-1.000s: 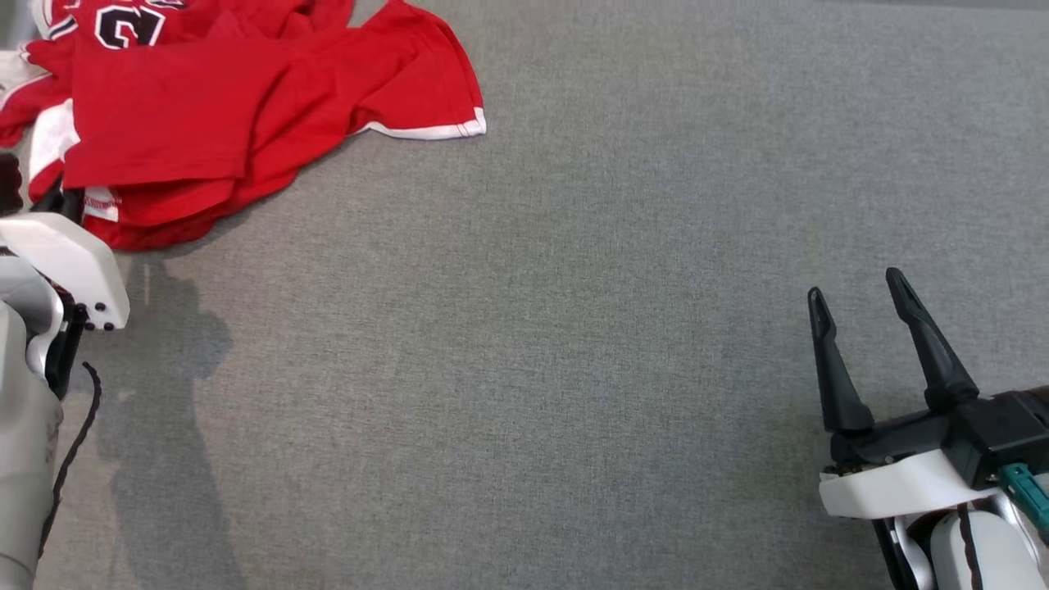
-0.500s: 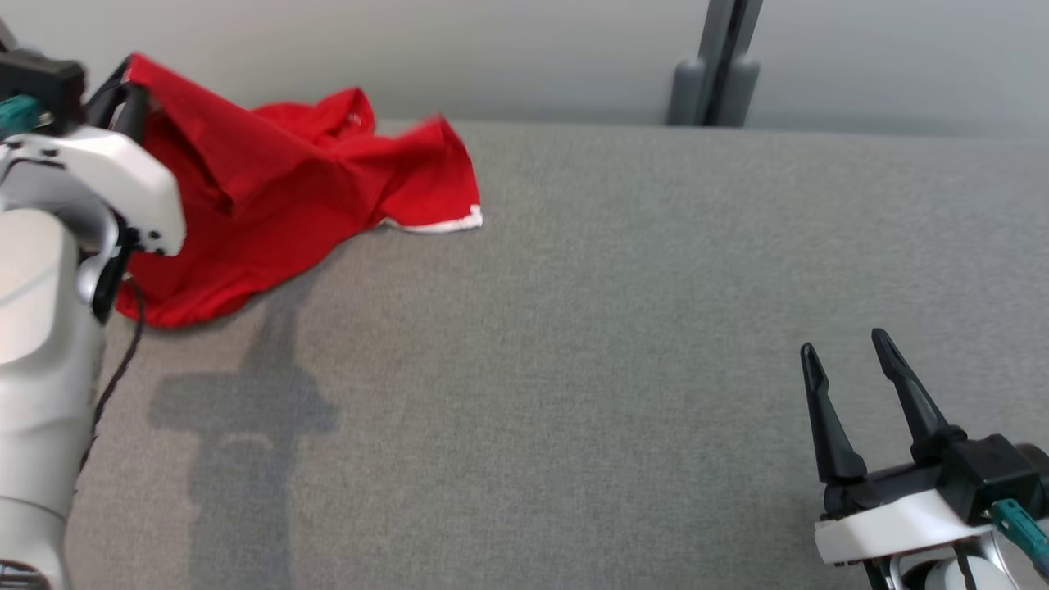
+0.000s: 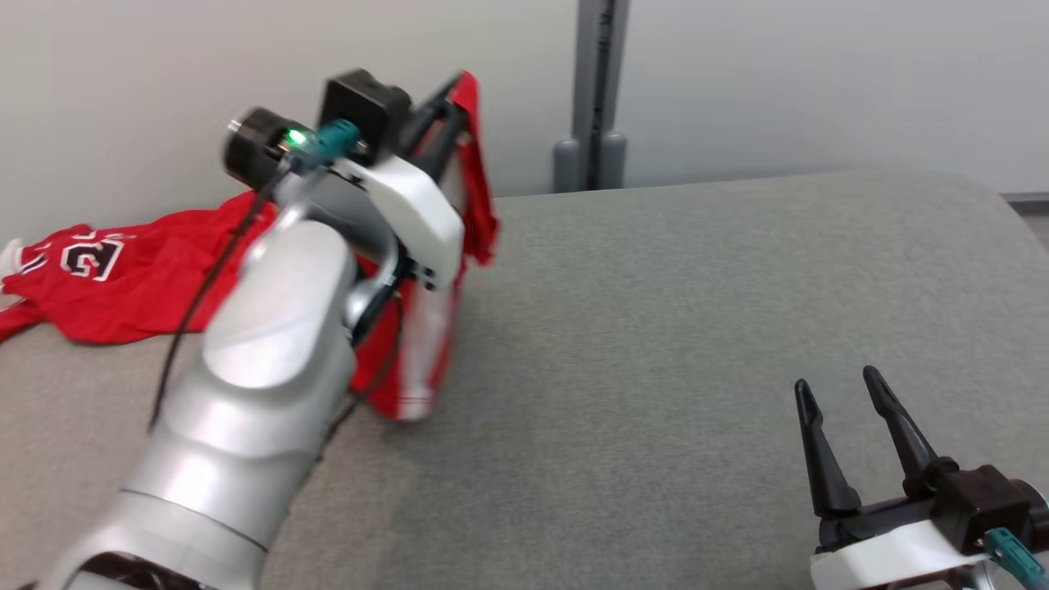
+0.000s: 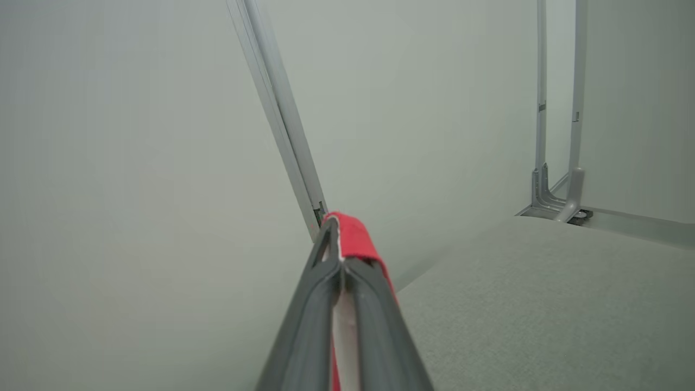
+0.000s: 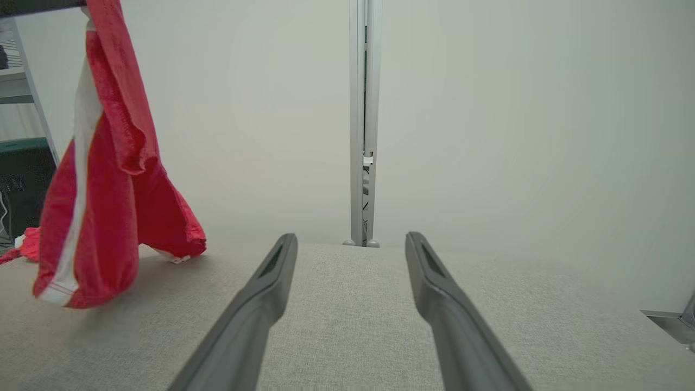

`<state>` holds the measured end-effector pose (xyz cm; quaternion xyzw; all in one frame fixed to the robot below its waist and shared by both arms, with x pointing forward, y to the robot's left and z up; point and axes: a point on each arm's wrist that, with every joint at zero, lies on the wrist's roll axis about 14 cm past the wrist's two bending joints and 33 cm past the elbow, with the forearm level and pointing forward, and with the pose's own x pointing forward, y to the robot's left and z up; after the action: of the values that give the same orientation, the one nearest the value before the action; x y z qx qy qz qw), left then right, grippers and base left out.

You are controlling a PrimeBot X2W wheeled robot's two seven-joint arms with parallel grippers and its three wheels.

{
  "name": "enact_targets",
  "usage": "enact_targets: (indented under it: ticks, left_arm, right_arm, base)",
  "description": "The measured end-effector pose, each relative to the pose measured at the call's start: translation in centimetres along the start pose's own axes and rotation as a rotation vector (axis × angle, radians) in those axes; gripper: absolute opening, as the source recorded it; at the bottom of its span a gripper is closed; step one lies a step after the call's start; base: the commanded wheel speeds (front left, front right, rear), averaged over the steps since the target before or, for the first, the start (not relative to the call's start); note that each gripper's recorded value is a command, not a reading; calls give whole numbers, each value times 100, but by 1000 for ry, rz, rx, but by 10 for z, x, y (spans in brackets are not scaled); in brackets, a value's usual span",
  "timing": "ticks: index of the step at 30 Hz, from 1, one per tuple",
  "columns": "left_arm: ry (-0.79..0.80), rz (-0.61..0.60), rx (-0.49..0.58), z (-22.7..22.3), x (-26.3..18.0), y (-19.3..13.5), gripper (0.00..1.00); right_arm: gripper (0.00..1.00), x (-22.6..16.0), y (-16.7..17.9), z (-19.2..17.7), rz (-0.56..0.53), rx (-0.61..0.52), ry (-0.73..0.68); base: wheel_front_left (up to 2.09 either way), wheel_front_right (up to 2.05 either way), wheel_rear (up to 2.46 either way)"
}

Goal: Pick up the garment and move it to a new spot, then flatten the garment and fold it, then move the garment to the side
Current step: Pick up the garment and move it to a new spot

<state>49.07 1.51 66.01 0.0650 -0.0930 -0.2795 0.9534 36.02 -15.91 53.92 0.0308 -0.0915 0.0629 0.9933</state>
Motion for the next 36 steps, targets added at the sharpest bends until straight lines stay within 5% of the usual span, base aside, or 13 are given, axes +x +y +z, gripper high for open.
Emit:
enact_targets:
  ticks: [11, 18, 19, 21, 36]
  left_arm:
    - [177, -255, -226, -89, 14, -126, 0]
    - [263, -317, -272, -131, 18, -169, 0]
    - [276, -327, -279, -136, 17, -174, 18]
    - [293, -351, -291, -142, 16, -185, 100]
    - [400, -362, -231, -165, -15, -188, 100]
  right_arm:
    - [100, -17, -38, -3, -124, -18, 23]
    - [100, -25, -56, -17, -188, -20, 74]
    - [100, -26, -58, -18, -193, -18, 81]
    - [100, -27, -61, -20, -204, -20, 89]
    - [100, -16, -55, -21, -179, -2, 79]
  base:
    - [0, 0, 0]
    - [0, 0, 0]
    - [0, 0, 0]
    - [0, 0, 0]
    - [0, 0, 0]
